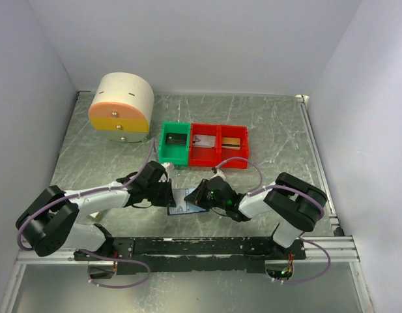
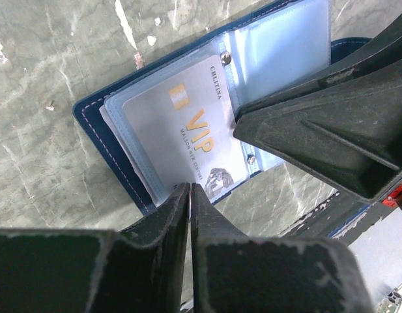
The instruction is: Take the credit cards out of the card holder
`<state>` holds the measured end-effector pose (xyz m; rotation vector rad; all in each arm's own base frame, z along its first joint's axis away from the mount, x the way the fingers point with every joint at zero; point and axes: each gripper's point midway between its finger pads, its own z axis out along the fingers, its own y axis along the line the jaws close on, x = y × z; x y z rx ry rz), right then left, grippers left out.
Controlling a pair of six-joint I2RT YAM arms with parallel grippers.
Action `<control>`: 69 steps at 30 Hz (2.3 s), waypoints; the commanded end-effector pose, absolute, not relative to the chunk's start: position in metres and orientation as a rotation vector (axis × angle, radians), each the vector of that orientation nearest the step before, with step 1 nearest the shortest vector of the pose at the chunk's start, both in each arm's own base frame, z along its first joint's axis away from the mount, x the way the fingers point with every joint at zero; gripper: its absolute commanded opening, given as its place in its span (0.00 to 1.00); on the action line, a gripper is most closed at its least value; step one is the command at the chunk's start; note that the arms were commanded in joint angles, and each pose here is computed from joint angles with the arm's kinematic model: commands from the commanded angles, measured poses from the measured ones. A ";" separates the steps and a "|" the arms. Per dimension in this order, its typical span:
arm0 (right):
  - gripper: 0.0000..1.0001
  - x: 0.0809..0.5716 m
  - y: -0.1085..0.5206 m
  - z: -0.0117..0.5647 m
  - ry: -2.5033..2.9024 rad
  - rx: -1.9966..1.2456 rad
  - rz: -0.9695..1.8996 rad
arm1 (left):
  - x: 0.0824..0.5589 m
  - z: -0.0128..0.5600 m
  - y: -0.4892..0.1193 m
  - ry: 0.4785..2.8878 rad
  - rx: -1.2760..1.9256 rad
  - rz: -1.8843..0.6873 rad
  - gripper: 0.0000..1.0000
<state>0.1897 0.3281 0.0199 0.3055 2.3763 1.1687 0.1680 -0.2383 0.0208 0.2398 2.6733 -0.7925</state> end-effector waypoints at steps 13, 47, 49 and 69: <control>0.19 0.187 0.328 0.010 2.413 0.266 1.147 | 0.178 0.029 -0.232 2.631 0.207 -0.694 0.26; 0.00 0.187 0.319 0.018 2.382 0.266 1.171 | 0.174 0.019 -0.230 2.665 0.219 -0.636 0.18; 0.04 0.187 0.323 0.019 2.382 0.248 1.194 | 0.174 0.019 -0.230 2.665 0.219 -0.637 0.18; 0.03 0.187 0.321 0.017 2.381 0.252 1.185 | 0.175 0.022 -0.230 2.660 0.222 -0.634 0.17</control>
